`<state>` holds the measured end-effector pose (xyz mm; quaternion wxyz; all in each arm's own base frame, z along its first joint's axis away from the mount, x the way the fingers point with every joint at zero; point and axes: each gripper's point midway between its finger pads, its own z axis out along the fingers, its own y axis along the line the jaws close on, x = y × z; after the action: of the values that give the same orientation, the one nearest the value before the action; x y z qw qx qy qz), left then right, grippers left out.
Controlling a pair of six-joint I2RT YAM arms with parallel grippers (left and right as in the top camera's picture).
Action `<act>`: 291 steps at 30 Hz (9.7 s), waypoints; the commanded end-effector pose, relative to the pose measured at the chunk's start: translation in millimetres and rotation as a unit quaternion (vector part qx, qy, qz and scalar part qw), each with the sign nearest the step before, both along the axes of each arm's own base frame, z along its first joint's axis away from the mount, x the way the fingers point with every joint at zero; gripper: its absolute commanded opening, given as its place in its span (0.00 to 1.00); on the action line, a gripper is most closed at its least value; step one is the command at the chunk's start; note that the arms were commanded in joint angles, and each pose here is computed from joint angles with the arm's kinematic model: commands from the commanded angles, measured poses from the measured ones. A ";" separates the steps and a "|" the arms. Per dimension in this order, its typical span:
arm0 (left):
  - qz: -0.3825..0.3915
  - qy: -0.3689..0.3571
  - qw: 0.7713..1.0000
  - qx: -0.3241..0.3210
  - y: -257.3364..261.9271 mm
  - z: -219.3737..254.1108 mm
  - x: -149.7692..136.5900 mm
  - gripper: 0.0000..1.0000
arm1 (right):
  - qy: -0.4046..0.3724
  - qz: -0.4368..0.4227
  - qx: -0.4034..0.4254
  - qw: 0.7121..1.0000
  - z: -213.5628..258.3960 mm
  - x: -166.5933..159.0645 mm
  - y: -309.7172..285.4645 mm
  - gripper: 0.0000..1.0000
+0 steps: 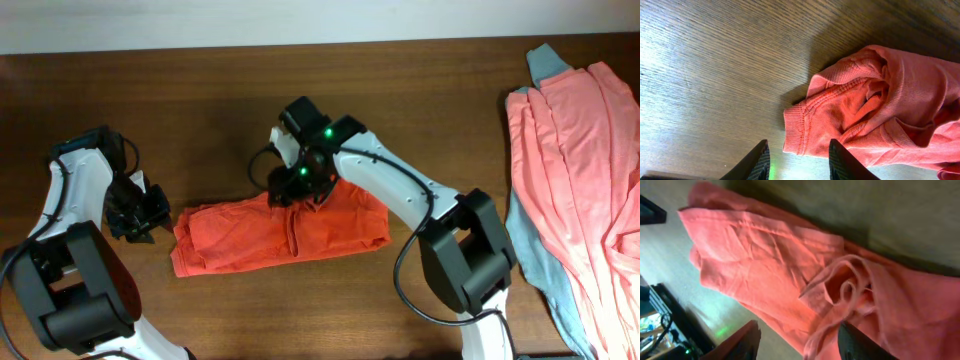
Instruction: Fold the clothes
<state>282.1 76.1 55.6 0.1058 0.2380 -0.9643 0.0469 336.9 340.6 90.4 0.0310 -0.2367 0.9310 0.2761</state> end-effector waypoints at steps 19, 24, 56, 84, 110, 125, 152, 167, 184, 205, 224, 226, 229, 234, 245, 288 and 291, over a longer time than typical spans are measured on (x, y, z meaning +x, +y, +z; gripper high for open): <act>0.003 -0.017 1.000 -0.001 0.8 8.3 4.7 0.39 | 0.059 -0.058 -0.166 0.983 -55.1 -22.1 -99.2 0.25; 0.003 -0.018 1.000 0.000 0.9 8.3 4.9 0.38 | 0.102 -0.054 -0.195 0.974 -71.9 -48.2 -114.7 0.22; -0.390 -0.188 0.901 -0.030 -179.4 60.8 51.6 0.45 | 0.076 -0.155 -0.231 0.957 8.6 -38.2 -241.2 0.29; -0.612 -0.201 0.765 0.018 -305.7 -18.2 57.8 0.34 | 0.053 -0.225 -0.210 0.950 54.5 -46.5 -302.8 0.33; -0.438 -0.227 0.852 0.172 -229.5 -1.1 116.3 0.39 | 0.059 -0.223 -0.212 0.950 54.4 -49.7 -302.7 0.33; -0.543 -0.143 0.821 0.107 -278.5 -7.4 50.9 0.36 | 0.058 -0.223 -0.212 0.950 54.4 -49.1 -302.7 0.34; -0.538 -0.146 0.826 0.085 -289.6 -23.8 54.1 0.34 | 0.062 -0.221 -0.213 0.950 54.4 -51.2 -302.8 0.33; -0.545 -0.117 0.824 0.101 -282.2 -46.9 52.7 0.17 | 0.062 -0.221 -0.213 0.950 54.4 -51.4 -302.8 0.33; -0.520 -0.168 0.820 0.167 -269.7 -17.6 98.1 0.00 | 0.062 -0.221 -0.213 0.950 54.4 -51.3 -302.9 0.33; -0.420 0.013 0.907 -0.029 -239.3 -17.3 16.3 0.36 | 0.049 -0.222 -0.209 0.951 53.6 -44.1 -302.4 0.39; -0.316 -0.055 0.944 0.076 -226.4 -24.1 58.0 0.37 | 0.049 -0.214 -0.210 0.953 53.1 -45.5 -302.5 0.39; -0.309 -0.056 0.946 0.077 -226.9 -24.4 58.9 0.38 | 0.049 -0.214 -0.210 0.953 53.1 -45.7 -302.5 0.39; -0.303 -0.061 0.949 0.067 -231.7 -24.9 60.1 0.38 | 0.052 -0.214 -0.211 0.952 53.1 -47.2 -302.6 0.39; -0.301 -0.066 0.950 0.052 -237.1 -29.7 59.9 0.33 | 0.057 -0.213 -0.212 0.952 53.2 -49.5 -302.7 0.39; -0.291 0.012 0.956 -0.010 -244.6 -32.1 16.9 0.00 | 0.058 -0.212 -0.212 0.952 53.2 -50.1 -302.7 0.39; -0.289 0.036 0.950 0.115 -195.1 -38.1 6.4 0.17 | 0.135 -0.052 -0.006 0.989 -57.7 -86.4 -180.3 0.29; -0.289 0.037 0.950 0.116 -195.0 -38.0 6.1 0.17 | 0.152 -0.066 -0.031 0.986 -84.0 -95.5 -188.1 0.29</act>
<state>280.7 -116.9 10.2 0.1412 -0.0465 -0.9831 -0.1071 253.5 157.8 24.8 -0.0722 -0.1529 0.9425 0.2884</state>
